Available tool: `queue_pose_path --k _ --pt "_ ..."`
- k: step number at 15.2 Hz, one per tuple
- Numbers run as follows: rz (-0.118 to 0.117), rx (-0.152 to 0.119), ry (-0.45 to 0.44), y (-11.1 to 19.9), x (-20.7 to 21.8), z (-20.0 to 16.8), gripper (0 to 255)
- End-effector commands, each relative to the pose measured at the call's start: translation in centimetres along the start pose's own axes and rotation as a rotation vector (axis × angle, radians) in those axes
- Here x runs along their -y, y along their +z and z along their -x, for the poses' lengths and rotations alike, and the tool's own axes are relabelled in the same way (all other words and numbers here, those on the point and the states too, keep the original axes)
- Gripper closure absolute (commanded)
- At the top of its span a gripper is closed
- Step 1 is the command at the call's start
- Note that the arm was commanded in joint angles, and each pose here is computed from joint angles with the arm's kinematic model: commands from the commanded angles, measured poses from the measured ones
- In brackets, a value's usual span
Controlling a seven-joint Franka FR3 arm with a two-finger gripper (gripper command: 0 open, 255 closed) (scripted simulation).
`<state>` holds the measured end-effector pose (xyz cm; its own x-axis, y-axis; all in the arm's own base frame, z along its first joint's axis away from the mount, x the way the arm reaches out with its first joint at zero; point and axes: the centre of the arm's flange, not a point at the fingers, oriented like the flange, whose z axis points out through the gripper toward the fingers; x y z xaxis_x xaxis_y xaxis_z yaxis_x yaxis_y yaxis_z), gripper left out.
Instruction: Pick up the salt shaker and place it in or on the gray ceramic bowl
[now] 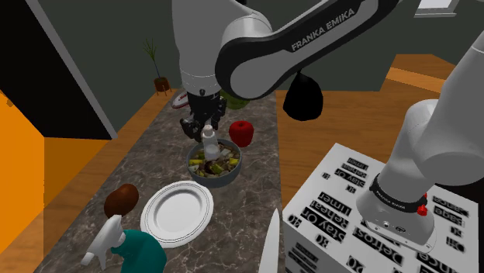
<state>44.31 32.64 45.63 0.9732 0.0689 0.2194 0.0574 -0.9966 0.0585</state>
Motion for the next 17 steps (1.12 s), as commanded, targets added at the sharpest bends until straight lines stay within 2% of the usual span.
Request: queue_pose_path --k 1,5,9,17 --pt "0.0 0.001 0.0 0.1 0.0 0.0 0" --pt "0.0 0.001 0.0 0.0 0.0 0.0 0" --pt "0.0 0.001 0.0 -5.0 0.0 0.0 0" --pt "0.0 0.001 0.0 -5.0 0.0 0.0 0"
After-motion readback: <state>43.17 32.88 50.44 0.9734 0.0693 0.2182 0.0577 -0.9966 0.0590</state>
